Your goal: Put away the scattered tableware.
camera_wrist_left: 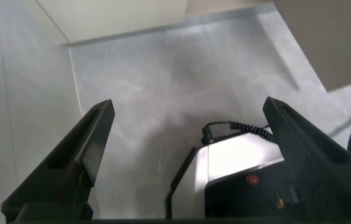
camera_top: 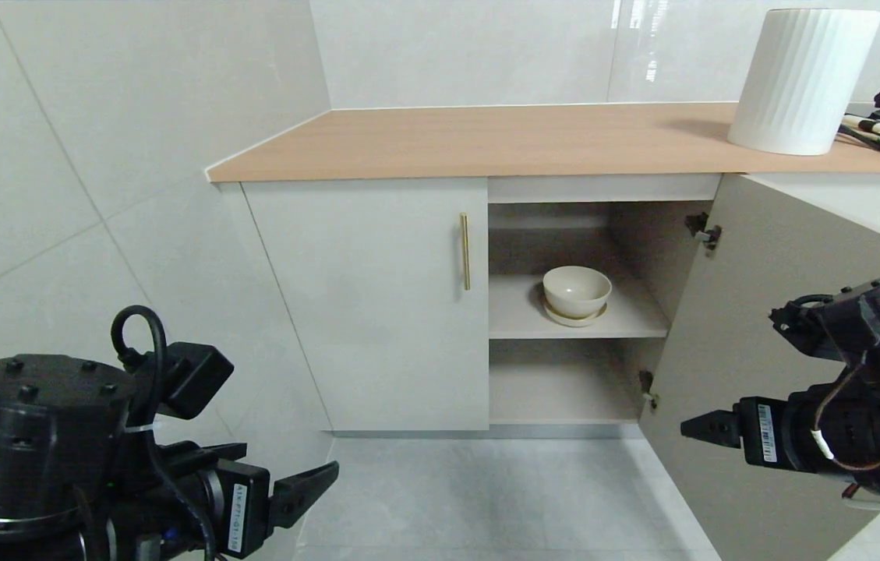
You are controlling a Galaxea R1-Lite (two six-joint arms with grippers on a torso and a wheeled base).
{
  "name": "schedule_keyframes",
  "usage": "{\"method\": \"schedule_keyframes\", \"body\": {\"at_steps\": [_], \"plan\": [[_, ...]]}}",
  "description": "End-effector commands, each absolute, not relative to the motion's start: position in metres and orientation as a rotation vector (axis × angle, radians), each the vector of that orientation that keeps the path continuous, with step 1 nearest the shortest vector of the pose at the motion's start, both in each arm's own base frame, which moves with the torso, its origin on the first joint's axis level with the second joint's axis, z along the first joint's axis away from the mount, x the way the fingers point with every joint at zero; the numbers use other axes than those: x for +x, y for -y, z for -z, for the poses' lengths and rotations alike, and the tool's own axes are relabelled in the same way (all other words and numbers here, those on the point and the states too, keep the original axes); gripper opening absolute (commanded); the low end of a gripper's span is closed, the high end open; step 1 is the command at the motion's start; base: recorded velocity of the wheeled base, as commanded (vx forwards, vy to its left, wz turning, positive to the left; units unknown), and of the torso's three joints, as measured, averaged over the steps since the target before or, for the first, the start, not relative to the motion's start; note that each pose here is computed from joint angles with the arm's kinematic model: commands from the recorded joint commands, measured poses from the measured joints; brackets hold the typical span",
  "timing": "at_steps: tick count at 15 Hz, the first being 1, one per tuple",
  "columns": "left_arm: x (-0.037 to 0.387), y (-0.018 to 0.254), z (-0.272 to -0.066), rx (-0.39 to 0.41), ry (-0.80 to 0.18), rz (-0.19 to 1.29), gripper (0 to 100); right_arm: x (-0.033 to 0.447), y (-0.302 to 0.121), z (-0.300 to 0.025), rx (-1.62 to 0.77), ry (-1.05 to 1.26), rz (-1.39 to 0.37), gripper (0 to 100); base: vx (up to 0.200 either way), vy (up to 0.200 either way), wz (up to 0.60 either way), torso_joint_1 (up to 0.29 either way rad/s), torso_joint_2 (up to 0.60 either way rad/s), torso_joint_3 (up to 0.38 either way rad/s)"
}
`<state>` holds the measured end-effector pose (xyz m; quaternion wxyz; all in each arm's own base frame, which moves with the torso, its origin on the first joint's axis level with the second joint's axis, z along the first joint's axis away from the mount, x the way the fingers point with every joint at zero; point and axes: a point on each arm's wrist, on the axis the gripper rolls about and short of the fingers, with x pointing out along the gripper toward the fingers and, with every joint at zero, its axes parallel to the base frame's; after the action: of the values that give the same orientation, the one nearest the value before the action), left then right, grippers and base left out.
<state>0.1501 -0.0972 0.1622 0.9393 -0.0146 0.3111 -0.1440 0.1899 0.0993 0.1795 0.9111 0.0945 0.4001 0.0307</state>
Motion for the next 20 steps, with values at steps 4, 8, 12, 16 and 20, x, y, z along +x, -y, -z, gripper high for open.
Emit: {"method": "schedule_keyframes", "body": {"at_steps": [4,8,12,16,20], "plan": [[0.151,0.098,-0.161,-0.028,-0.64,0.293,100,0.19,-0.1,-0.179,0.195,-0.828,-0.063,100,-0.2,0.0,0.0,0.004,0.0,0.0],[0.151,0.098,-0.159,-0.024,-0.649,0.292,100,0.188,-0.099,-0.175,0.189,-0.84,-0.059,100,0.0,0.0,0.0,0.0,0.0,0.0],[0.152,0.098,-0.159,-0.023,-0.65,0.291,100,0.185,-0.097,-0.177,0.189,-0.828,-0.055,100,0.0,0.0,0.0,0.0,0.0,0.0],[0.152,0.098,-0.158,-0.022,-0.653,0.29,100,0.178,-0.093,-0.18,0.181,-0.855,-0.052,100,0.0,-0.05,0.0,-0.001,0.0,0.001],[0.151,0.098,-0.16,-0.026,-0.641,0.293,100,0.172,-0.088,-0.18,0.136,-0.931,-0.019,100,0.0,-0.2,0.0,0.005,0.0,0.001]]}}
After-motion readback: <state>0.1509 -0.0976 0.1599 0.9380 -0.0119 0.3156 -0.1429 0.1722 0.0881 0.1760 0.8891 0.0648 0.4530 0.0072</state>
